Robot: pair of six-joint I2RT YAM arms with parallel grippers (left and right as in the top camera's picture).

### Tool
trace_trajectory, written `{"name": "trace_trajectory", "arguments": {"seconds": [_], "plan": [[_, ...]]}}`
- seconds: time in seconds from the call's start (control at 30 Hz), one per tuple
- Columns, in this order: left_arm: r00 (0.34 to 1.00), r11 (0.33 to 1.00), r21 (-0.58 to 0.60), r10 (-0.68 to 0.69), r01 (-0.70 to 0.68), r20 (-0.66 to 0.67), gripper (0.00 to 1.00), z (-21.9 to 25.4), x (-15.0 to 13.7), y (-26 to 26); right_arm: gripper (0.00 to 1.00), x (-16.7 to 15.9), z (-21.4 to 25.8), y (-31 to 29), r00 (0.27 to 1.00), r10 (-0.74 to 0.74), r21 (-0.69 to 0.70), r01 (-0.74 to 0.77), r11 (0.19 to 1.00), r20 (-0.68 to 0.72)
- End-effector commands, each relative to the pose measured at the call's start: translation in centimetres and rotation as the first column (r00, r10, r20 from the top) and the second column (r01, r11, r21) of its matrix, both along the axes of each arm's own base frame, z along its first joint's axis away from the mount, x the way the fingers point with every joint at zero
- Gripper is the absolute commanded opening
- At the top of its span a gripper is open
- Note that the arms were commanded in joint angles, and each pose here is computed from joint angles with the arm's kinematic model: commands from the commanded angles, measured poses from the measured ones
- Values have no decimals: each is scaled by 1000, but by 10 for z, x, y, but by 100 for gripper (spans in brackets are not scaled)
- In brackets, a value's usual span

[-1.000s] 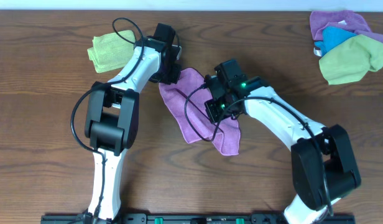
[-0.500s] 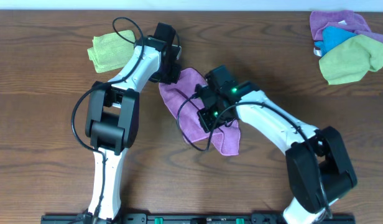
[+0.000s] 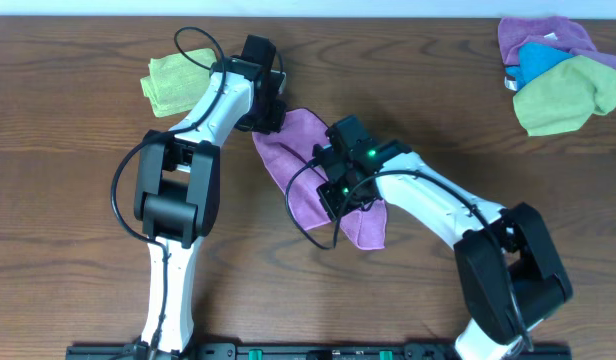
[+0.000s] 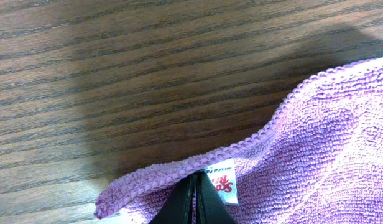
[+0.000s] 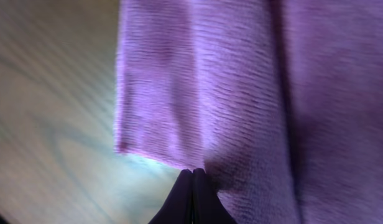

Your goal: Fold the cloth

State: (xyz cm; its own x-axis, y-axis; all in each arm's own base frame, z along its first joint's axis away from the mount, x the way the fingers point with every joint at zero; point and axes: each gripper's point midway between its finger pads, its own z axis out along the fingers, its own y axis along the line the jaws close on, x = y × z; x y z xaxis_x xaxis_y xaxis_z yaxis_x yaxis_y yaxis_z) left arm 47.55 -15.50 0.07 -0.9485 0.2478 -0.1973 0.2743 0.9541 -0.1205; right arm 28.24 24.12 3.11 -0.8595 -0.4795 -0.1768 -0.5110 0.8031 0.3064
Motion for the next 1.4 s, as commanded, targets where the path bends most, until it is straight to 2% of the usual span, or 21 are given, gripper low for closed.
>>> {"name": "trace_trajectory", "arguments": {"seconds": [0.0,0.37,0.93,1.1,1.37], "plan": [[999,998,62,28,-26,-36,6,-26,-1,16,2,-16,-2,16,999,38,30,-36,999,-36],[999,998,61,28,-26,-34,6,-26,0,16,2,-37,-3,35,993,107,22,-106,994,-41],[999,998,61,27,-25,-34,6,-26,0,16,1,-28,-42,42,994,93,1,-93,996,-52],[999,998,61,28,-26,-34,6,-26,0,16,2,-42,-45,46,990,103,6,-103,995,-100],[999,998,58,27,-26,-22,5,-25,2,16,2,-76,-43,68,969,203,32,-200,979,-138]]}}
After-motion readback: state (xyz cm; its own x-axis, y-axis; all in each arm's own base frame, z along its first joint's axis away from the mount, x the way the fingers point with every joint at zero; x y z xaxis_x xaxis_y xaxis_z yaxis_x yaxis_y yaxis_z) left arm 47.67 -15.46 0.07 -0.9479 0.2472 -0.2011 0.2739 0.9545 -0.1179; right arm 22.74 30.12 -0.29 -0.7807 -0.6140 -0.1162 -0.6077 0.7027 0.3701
